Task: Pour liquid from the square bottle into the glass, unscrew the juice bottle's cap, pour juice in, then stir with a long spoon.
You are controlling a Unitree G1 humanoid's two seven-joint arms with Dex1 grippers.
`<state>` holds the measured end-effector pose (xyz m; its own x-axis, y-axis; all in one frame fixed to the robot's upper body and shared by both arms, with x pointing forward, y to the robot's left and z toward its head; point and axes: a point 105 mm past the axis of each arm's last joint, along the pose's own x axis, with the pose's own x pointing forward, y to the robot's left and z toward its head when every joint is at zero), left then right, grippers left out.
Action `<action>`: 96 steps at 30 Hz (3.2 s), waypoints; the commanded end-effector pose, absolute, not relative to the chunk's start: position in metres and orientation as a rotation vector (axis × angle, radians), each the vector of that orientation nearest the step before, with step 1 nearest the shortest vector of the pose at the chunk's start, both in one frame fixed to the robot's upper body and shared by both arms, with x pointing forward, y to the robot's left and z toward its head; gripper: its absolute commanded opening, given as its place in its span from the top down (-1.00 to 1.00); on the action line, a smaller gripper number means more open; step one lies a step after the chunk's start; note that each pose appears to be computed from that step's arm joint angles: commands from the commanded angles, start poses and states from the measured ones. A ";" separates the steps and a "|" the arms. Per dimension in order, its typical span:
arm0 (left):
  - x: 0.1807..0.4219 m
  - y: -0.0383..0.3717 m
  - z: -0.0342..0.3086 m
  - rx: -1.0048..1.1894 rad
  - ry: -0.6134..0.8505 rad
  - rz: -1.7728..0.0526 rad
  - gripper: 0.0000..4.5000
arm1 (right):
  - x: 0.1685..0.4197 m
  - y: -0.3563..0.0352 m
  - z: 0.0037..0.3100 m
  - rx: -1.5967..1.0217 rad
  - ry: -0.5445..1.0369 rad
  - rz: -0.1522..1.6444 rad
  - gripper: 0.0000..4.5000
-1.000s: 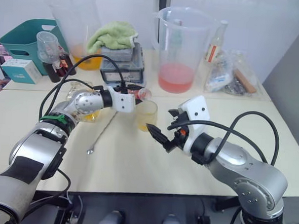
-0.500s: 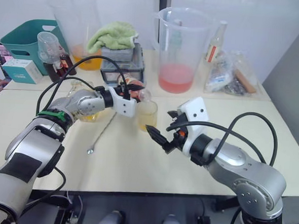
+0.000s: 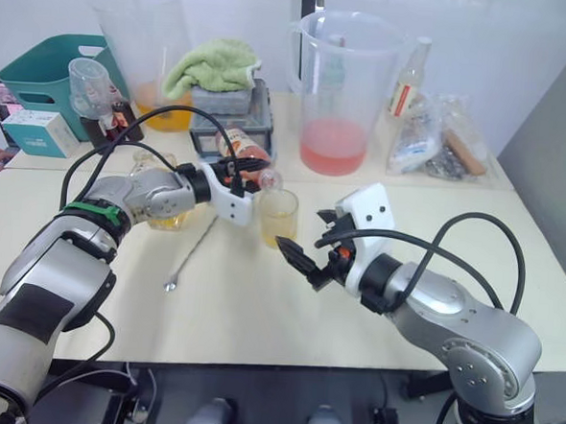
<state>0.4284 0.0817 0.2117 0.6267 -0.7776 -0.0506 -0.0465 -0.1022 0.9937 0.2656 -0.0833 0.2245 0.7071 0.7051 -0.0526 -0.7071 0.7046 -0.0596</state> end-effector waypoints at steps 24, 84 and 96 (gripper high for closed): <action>0.431 0.085 0.238 1.476 -0.720 -0.645 0.31 | 0.262 -0.083 0.236 -0.088 -0.034 0.793 -1.00; 0.296 0.354 0.295 0.127 -0.152 -0.475 0.31 | 0.275 -0.125 0.205 -0.248 0.033 1.253 -1.00; 0.360 0.348 0.290 0.132 -0.166 -0.416 0.31 | 0.265 -0.118 0.202 -0.244 0.036 1.256 -1.00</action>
<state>0.3605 0.3470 0.2688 0.9048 -0.4181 0.0805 0.4104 0.9068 0.0963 0.2705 -0.1211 0.1924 0.3213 0.9288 -0.1846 -0.9443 0.2995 -0.1365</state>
